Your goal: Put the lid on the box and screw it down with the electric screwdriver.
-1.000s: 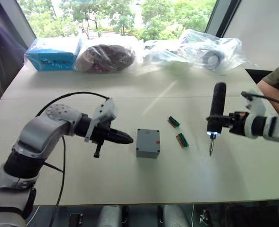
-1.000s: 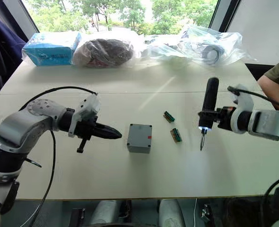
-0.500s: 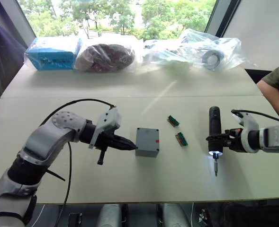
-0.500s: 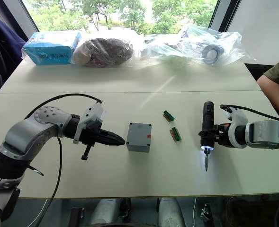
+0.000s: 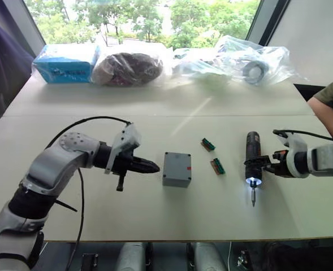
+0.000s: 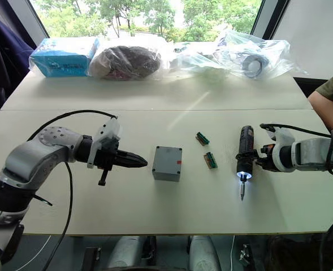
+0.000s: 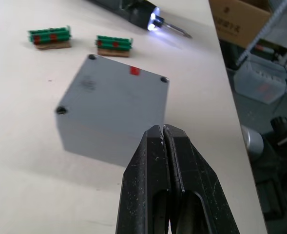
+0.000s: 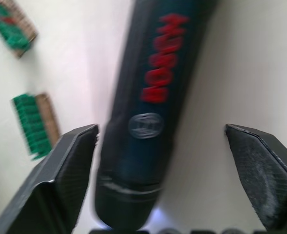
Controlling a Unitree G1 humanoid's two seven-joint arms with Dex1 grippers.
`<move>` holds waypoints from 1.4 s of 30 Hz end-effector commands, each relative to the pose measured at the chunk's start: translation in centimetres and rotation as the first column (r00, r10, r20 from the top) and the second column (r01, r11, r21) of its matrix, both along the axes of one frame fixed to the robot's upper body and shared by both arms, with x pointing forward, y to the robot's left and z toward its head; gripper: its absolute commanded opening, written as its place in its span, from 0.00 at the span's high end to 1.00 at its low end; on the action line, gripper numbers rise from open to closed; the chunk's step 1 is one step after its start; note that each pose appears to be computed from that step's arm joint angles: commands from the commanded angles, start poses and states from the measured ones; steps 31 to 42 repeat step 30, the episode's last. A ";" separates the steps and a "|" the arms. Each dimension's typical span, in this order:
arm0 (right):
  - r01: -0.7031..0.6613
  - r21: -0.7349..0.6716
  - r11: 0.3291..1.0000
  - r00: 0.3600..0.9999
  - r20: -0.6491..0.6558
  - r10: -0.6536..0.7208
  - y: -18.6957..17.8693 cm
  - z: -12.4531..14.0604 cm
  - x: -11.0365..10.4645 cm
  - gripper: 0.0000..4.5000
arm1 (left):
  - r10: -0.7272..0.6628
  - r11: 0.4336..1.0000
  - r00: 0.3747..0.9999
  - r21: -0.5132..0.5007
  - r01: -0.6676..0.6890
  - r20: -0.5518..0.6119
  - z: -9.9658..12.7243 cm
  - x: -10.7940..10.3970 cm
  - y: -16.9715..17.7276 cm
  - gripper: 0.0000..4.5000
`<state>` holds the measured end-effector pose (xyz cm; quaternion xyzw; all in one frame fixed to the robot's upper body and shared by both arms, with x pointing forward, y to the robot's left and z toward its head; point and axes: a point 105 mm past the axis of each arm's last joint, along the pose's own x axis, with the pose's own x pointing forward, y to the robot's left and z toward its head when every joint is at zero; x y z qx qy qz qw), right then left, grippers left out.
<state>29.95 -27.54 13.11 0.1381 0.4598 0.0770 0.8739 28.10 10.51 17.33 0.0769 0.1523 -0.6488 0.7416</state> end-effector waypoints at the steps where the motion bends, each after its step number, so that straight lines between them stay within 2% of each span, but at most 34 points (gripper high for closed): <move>1: -0.104 -0.054 0.993 0.970 0.214 0.113 0.5 4.6 1.2 0.02 | 0.103 0.988 0.994 -0.113 -0.106 -0.036 2.0 1.4 1.8 1.00; 2: -0.169 -0.060 0.984 0.938 0.298 0.179 1.2 6.1 1.3 0.02 | 0.126 0.983 0.991 -0.126 -0.131 -0.049 2.3 1.5 2.3 1.00; 4: -0.327 -0.072 0.942 0.814 0.485 0.320 3.3 9.3 0.8 0.02 | 0.160 0.979 0.984 -0.113 -0.168 -0.076 2.1 1.1 3.4 1.00; 7: -0.452 -0.129 0.883 0.633 0.651 0.419 5.2 11.5 -0.3 0.02 | 0.182 0.981 0.979 -0.045 -0.186 -0.089 0.9 0.4 4.5 1.00; 9: -0.602 -0.098 0.792 0.569 0.644 0.512 7.6 9.8 -3.2 0.02 | 0.192 0.981 0.974 0.059 -0.186 -0.121 -1.2 -1.3 5.7 1.00; 11: -0.712 -0.045 0.701 0.551 0.582 0.598 9.3 7.5 -6.0 0.02 | 0.195 0.977 0.970 0.119 -0.179 -0.146 -2.5 -2.7 6.3 1.00; 15: -0.835 0.043 0.549 0.497 0.489 0.717 11.5 4.2 -10.3 0.02 | 0.148 0.983 0.963 0.140 -0.119 -0.226 -3.7 -5.9 5.9 1.00; 20: -0.882 0.102 0.460 0.459 0.414 0.786 12.5 1.9 -13.0 0.02 | 0.114 0.990 0.953 0.107 -0.086 -0.282 -4.1 -8.1 4.6 1.00; 25: -0.896 0.108 0.431 0.438 0.383 0.813 12.6 0.5 -13.8 0.02 | 0.108 0.993 0.939 0.076 -0.087 -0.328 -4.7 -9.5 3.4 1.00; 30: -0.897 0.138 0.420 0.438 0.401 0.804 12.9 0.0 -14.4 0.02 | 0.171 0.985 0.926 0.077 -0.153 -0.337 -5.9 -9.2 3.2 1.00; 42: -0.897 0.138 0.420 0.438 0.401 0.804 12.9 0.0 -14.4 0.02 | 0.171 0.985 0.926 0.077 -0.153 -0.337 -5.9 -9.2 3.2 1.00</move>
